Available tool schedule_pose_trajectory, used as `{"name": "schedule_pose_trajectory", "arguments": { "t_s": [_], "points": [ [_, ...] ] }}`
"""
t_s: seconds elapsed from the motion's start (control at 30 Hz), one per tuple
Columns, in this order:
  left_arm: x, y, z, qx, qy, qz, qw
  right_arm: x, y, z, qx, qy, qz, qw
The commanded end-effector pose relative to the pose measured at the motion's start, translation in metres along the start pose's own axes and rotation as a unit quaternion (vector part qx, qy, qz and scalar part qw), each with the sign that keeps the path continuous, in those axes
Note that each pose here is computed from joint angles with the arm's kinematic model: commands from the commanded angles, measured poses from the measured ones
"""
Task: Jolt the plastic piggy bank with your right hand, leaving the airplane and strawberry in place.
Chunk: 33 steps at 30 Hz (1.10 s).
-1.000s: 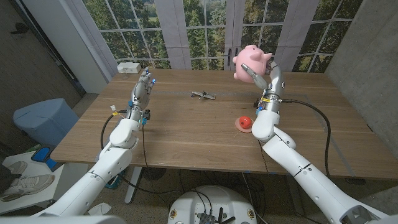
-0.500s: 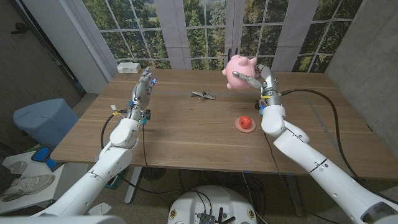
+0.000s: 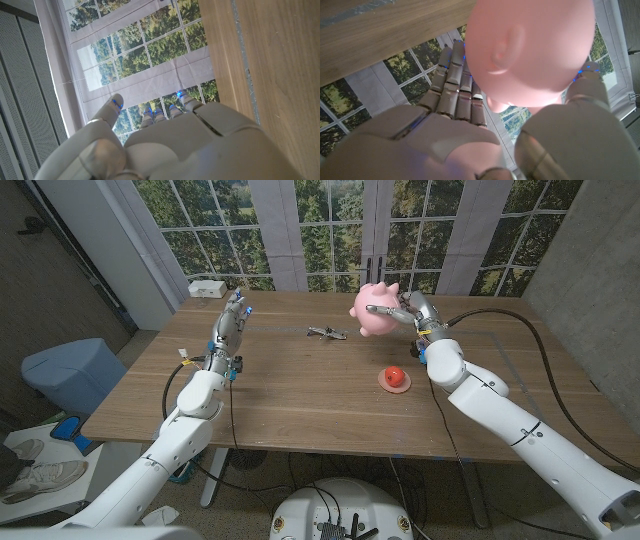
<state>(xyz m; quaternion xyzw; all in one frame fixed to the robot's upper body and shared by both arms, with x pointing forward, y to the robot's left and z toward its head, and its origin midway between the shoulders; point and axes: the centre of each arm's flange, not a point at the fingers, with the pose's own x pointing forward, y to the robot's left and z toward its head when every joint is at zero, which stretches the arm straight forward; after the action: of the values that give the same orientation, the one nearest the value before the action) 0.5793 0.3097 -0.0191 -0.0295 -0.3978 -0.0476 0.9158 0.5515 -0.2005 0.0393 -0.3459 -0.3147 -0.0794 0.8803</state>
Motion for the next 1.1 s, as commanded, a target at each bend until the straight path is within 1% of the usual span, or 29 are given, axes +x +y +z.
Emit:
{"name": "schedule_pose_trajectory", "arguments": {
  "t_s": [0.03, 0.17, 0.23, 0.37, 0.43, 0.53, 0.6, 0.73, 0.87, 0.9, 1.1],
  "points": [
    [0.0, -0.001, 0.001, 0.001, 0.0, -0.001, 1.0, -0.003, 0.0, -0.001, 0.004, -0.006, -0.018, 0.9998],
    [0.0, -0.001, 0.001, 0.001, -0.001, 0.0, 1.0, -0.008, 0.0, -0.004, 0.011, -0.018, -0.062, 0.9979],
    [0.0, -0.001, 0.001, 0.001, -0.001, 0.0, 1.0, -0.011, 0.0, -0.005, 0.017, -0.023, -0.094, 0.9951],
    [-0.001, -0.001, 0.001, 0.001, -0.001, 0.0, 1.0, -0.017, 0.001, -0.006, 0.029, -0.024, -0.168, 0.9851],
    [-0.001, -0.001, 0.001, 0.001, -0.001, 0.0, 1.0, -0.02, 0.001, -0.007, 0.037, -0.025, -0.196, 0.9795],
    [0.0, -0.001, 0.001, 0.001, -0.001, 0.0, 1.0, -0.023, 0.002, -0.01, 0.051, -0.025, -0.243, 0.9684],
    [0.0, -0.001, 0.002, 0.003, -0.001, 0.0, 1.0, -0.026, 0.003, -0.012, 0.068, -0.025, -0.278, 0.9579],
    [0.0, -0.002, 0.002, 0.003, -0.001, 0.0, 1.0, -0.031, 0.004, -0.016, 0.093, -0.029, -0.328, 0.9396],
    [0.0, -0.002, 0.001, 0.002, 0.0, 0.0, 1.0, -0.033, 0.004, -0.018, 0.108, -0.027, -0.36, 0.9262],
    [0.0, -0.002, 0.001, 0.002, 0.0, 0.0, 1.0, -0.033, 0.003, -0.018, 0.111, -0.026, -0.363, 0.9247],
    [0.001, -0.002, 0.0, 0.002, -0.001, 0.0, 1.0, -0.032, 0.003, -0.018, 0.11, -0.027, -0.358, 0.9267]
  ]
}}
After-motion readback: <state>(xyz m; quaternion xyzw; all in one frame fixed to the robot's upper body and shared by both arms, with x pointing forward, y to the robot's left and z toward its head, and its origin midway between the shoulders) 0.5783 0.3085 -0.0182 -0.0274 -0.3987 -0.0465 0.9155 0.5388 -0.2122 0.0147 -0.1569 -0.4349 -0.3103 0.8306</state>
